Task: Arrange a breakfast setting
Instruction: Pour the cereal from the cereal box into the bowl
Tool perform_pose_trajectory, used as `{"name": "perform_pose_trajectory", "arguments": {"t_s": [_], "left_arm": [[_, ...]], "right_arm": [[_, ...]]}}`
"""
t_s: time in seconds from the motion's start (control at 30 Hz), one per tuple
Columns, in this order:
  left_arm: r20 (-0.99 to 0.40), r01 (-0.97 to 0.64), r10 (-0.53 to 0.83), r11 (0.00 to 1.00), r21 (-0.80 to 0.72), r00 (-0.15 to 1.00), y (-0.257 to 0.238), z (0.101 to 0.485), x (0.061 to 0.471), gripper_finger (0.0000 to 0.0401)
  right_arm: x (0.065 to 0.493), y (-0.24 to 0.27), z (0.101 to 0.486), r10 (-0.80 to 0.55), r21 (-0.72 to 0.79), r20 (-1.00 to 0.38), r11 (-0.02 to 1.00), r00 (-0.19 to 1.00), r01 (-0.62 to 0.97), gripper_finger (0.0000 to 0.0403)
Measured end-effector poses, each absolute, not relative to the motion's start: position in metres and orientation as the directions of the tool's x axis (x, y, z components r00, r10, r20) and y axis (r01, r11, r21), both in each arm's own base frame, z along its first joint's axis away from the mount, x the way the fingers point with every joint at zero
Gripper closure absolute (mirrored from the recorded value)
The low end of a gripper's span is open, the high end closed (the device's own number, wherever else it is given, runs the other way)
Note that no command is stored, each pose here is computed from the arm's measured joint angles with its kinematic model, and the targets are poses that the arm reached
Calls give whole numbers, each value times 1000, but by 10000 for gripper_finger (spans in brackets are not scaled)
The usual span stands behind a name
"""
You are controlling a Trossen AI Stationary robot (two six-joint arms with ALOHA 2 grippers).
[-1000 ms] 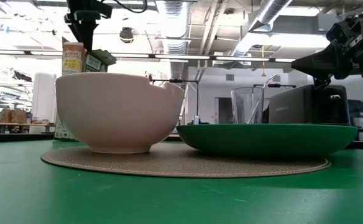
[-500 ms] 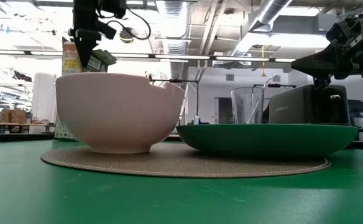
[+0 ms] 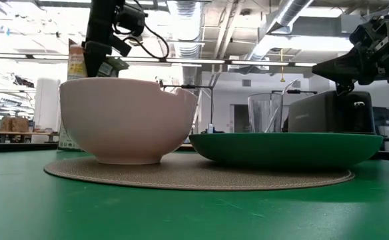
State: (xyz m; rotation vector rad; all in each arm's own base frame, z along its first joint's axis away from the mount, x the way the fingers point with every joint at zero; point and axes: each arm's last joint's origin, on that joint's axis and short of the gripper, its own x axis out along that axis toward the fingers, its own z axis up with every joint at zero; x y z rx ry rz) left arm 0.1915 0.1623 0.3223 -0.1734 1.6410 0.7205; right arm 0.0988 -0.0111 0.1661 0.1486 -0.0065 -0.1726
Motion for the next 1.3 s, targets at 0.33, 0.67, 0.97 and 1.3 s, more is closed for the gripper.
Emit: {"name": "perform_pose_trajectory", "arguments": {"t_s": [0.33, 0.67, 0.97, 1.3], "left_arm": [[-914, -412, 321, 819, 400, -250, 158, 323, 193, 399], [-881, -377, 438, 797, 472, -178, 139, 356, 193, 401], [-829, -387, 559, 766, 514, 4, 115, 408, 186, 401], [-754, -362, 632, 756, 546, 183, 93, 439, 195, 401]], "right_arm": [[99, -11, 167, -172, 149, 5, 974, 985, 169, 359], [99, -11, 168, -170, 173, 17, 971, 985, 165, 359], [99, -11, 169, -172, 186, 24, 969, 985, 165, 359], [98, -13, 172, -222, 275, 61, 941, 973, 197, 296]]}}
